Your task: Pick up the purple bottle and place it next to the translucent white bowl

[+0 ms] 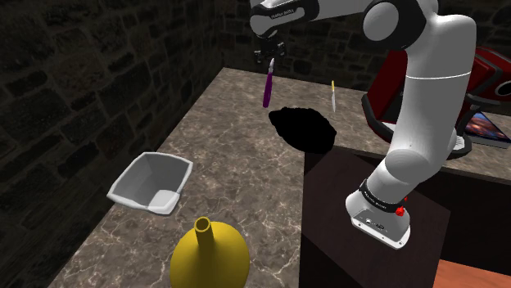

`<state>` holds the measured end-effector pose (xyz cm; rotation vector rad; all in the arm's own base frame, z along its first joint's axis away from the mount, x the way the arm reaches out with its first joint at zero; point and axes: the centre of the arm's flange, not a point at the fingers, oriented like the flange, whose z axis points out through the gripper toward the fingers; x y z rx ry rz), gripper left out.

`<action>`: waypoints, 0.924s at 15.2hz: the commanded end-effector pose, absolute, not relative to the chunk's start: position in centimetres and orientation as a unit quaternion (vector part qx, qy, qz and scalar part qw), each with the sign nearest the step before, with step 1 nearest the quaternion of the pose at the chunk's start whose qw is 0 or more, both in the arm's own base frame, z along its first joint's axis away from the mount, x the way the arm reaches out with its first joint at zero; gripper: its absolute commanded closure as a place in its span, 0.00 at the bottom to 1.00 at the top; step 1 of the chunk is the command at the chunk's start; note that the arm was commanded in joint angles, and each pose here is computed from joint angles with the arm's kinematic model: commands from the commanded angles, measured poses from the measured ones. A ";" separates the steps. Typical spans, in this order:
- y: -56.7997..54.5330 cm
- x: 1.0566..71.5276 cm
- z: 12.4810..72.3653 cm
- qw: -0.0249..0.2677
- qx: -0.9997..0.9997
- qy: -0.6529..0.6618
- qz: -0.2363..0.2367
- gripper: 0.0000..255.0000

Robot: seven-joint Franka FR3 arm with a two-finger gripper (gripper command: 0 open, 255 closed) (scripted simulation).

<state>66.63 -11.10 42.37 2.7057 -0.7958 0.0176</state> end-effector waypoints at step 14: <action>-11.2 66.7 42.2 0.160 0.947 -0.278 0.006 1.00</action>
